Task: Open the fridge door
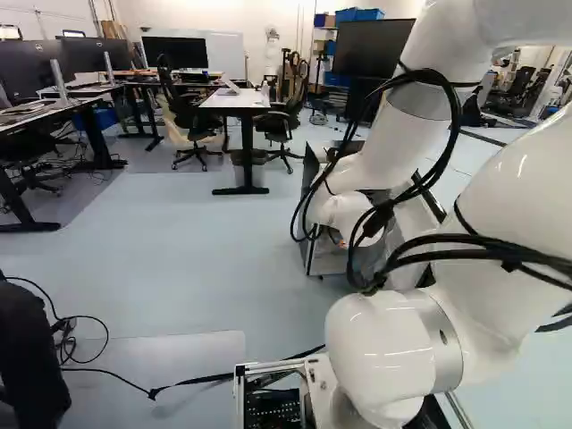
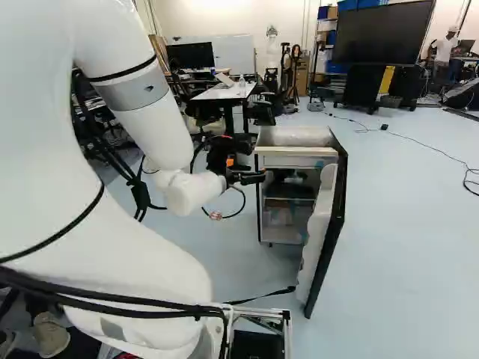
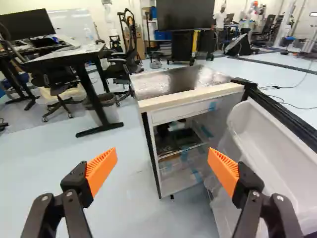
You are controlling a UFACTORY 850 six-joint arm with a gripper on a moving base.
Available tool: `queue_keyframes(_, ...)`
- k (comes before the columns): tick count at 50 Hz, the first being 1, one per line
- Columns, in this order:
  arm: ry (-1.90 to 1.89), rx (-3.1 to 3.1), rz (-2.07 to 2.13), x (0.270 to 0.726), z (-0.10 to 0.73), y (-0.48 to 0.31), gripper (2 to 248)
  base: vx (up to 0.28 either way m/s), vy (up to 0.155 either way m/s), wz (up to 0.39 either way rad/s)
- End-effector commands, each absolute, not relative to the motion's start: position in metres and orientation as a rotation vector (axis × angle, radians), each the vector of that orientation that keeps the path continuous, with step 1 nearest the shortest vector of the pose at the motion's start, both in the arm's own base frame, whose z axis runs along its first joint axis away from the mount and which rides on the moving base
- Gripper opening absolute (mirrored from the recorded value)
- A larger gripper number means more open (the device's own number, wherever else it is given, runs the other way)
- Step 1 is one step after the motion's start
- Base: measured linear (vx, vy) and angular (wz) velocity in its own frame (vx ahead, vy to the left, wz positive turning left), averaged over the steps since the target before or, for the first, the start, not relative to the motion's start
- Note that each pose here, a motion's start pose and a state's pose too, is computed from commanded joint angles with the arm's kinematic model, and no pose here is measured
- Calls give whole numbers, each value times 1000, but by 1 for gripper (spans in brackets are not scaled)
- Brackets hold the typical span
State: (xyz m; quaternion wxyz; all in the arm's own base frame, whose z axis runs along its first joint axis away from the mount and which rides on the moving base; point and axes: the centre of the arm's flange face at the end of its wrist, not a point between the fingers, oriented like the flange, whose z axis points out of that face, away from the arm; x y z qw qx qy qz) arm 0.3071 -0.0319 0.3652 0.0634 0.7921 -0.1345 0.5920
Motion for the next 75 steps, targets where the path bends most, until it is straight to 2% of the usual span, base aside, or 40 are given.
queue_keyframes(34, -111, 2522, 1821, 280, 366, -8, 247, 0, 0, 0)
queue_keyframes(75, 0, 2558, 1824, 270, 366, 0, 247, 0, 0, 0)
